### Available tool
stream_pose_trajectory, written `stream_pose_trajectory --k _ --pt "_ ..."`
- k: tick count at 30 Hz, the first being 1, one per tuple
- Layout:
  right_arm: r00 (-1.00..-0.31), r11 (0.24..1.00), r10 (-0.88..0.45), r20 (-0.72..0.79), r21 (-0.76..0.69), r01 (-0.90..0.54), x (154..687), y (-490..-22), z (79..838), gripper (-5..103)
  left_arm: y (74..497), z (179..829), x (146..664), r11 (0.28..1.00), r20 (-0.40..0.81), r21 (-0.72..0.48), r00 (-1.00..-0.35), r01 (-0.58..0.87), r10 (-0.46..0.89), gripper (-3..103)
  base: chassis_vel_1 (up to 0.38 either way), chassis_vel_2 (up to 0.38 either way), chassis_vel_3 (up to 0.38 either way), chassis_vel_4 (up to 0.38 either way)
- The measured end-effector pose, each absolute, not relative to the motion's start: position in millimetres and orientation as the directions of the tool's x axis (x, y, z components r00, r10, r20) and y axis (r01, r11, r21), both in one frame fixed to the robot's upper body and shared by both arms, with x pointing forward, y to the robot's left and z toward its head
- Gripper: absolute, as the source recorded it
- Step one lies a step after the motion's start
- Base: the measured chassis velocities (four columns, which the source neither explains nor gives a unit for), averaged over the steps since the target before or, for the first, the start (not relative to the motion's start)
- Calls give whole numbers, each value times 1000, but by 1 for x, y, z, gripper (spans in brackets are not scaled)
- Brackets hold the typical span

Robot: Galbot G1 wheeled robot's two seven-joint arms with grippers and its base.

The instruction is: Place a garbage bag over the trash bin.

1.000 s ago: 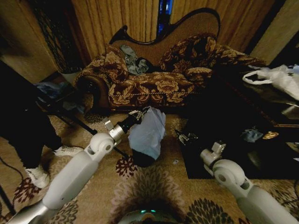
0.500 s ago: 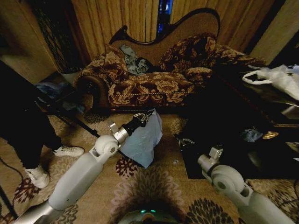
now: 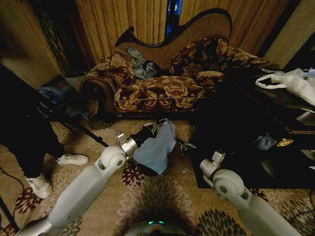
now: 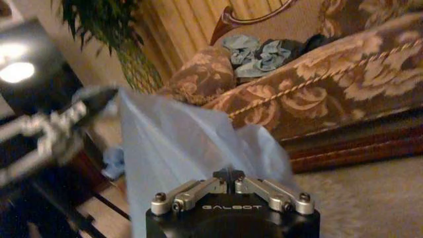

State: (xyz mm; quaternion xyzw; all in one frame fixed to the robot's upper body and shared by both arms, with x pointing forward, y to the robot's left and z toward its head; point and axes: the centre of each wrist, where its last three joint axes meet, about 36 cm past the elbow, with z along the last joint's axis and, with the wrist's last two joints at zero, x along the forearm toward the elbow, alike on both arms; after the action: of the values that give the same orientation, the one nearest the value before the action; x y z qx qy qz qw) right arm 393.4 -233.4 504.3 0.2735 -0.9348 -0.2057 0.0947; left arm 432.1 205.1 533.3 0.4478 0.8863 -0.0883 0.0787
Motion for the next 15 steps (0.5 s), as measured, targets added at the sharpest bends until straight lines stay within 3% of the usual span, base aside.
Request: stream_pose_trajectory --k 6,8,15 --pt "-782 666 -620 69 574 -477 401 -218 512 0 208 529 429 577 -206 -80 -580 813 788 0 0 0 0 0" --pt "-732 615 -675 93 620 -488 403 -209 514 0 209 525 432 575 -203 -80 -579 814 790 0 0 0 0 0" --pt "-663 587 -733 154 635 -502 407 -189 506 0 205 523 443 568 -219 -83 -571 819 791 0 0 0 0 0"
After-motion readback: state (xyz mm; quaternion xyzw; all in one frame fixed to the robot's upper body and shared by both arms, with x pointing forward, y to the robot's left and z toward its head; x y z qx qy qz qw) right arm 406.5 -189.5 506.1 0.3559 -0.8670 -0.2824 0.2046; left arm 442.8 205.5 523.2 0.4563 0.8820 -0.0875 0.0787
